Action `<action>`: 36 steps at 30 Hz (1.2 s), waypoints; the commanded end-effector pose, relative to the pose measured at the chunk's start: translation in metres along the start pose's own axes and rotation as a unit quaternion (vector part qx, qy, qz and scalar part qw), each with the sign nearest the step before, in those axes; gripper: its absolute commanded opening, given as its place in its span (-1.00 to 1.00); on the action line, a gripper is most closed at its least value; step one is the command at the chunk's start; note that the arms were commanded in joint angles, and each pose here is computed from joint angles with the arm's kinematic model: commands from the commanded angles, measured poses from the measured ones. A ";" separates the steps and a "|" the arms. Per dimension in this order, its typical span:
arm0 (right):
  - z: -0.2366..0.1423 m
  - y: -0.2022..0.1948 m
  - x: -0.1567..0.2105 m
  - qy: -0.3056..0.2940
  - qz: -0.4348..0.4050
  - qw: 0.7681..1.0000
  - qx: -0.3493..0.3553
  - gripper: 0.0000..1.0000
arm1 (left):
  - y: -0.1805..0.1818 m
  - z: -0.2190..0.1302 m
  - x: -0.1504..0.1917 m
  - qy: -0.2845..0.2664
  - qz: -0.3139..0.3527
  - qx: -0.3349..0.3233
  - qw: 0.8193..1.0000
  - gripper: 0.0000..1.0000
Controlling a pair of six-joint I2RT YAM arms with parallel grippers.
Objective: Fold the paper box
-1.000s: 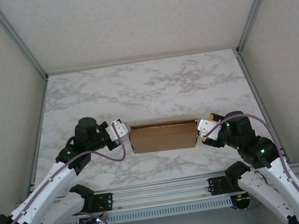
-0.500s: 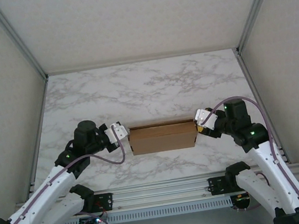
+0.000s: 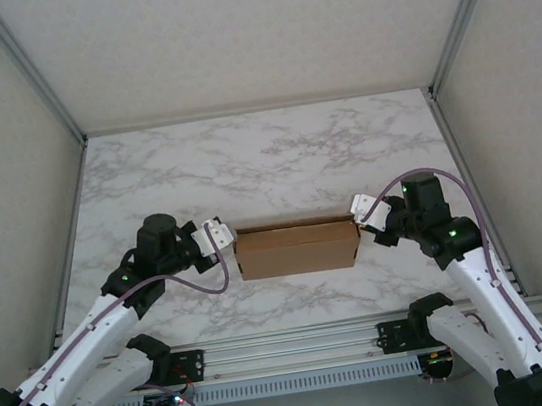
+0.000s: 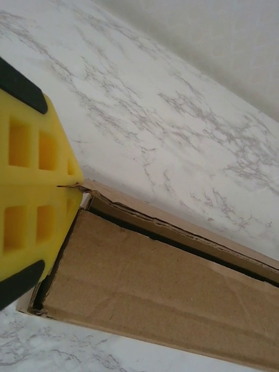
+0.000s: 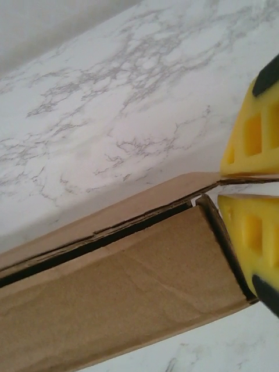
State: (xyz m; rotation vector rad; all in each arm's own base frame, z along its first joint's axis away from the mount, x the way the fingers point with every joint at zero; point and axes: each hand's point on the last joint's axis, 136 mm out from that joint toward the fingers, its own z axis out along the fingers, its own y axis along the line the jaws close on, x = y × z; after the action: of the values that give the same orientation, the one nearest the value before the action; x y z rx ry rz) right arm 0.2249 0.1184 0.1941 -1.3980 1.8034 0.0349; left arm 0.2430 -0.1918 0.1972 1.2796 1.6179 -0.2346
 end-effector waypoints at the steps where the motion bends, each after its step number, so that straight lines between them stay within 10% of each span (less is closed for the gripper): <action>1: -0.007 -0.013 -0.014 -0.016 0.005 1.000 0.016 -0.98 | 0.003 -0.004 -0.015 -0.016 0.000 0.000 1.000 -0.90; 18: 0.002 -0.010 -0.031 -0.009 0.190 0.981 -0.027 -1.00 | 0.007 0.012 -0.036 -0.022 -0.173 0.029 0.984 -0.89; 36: 0.016 -0.031 -0.031 0.086 0.426 0.901 0.010 -1.00 | 0.015 0.042 -0.041 0.032 -0.330 0.032 0.943 -0.93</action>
State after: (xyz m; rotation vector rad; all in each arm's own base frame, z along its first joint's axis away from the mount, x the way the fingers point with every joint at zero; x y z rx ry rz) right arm 0.2665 0.1123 0.2052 -0.5694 2.4232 0.1813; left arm 0.2819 -0.2161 0.2001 0.7866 2.0764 -0.5374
